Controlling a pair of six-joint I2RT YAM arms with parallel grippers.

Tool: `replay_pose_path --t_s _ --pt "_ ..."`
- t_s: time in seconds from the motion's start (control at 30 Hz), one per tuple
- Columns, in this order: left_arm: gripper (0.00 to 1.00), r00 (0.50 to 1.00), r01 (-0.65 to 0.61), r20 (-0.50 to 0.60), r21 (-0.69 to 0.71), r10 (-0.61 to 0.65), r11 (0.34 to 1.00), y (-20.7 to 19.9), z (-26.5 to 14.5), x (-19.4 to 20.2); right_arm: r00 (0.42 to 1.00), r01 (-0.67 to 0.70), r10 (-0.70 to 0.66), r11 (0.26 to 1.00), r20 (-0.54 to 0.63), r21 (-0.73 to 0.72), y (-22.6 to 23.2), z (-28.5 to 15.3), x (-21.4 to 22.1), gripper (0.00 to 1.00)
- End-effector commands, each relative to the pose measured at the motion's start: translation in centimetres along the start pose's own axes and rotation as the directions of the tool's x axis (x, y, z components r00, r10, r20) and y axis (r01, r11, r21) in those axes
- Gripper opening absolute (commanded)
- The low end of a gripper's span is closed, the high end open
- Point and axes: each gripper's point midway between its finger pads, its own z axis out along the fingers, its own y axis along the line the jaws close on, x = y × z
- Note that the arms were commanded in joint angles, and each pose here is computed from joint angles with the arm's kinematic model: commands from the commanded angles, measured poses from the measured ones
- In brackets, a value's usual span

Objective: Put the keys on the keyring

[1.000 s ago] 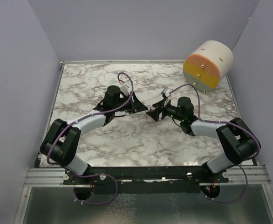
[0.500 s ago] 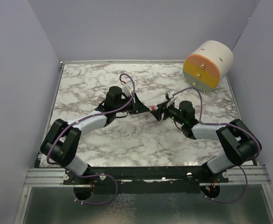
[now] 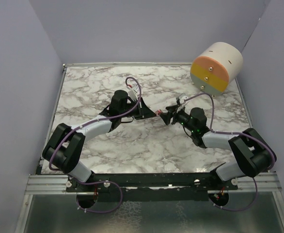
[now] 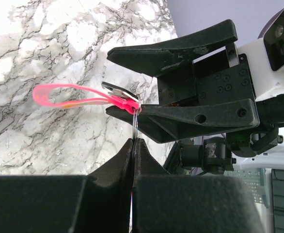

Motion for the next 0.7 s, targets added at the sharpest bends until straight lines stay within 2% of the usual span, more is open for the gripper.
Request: replay_pose_path --t_s 0.0,0.67 --pt "0.0 0.999 -0.01 -0.04 0.035 0.011 0.999 -0.45 0.39 1.07 0.997 0.026 -0.027 0.999 0.078 0.019 -0.27 -0.04 -2.19 0.56" --pt "0.0 0.997 0.004 -0.08 0.084 0.003 0.996 -0.9 1.38 1.88 0.992 0.06 -0.061 0.998 0.106 0.011 -0.15 -0.18 -2.59 0.57"
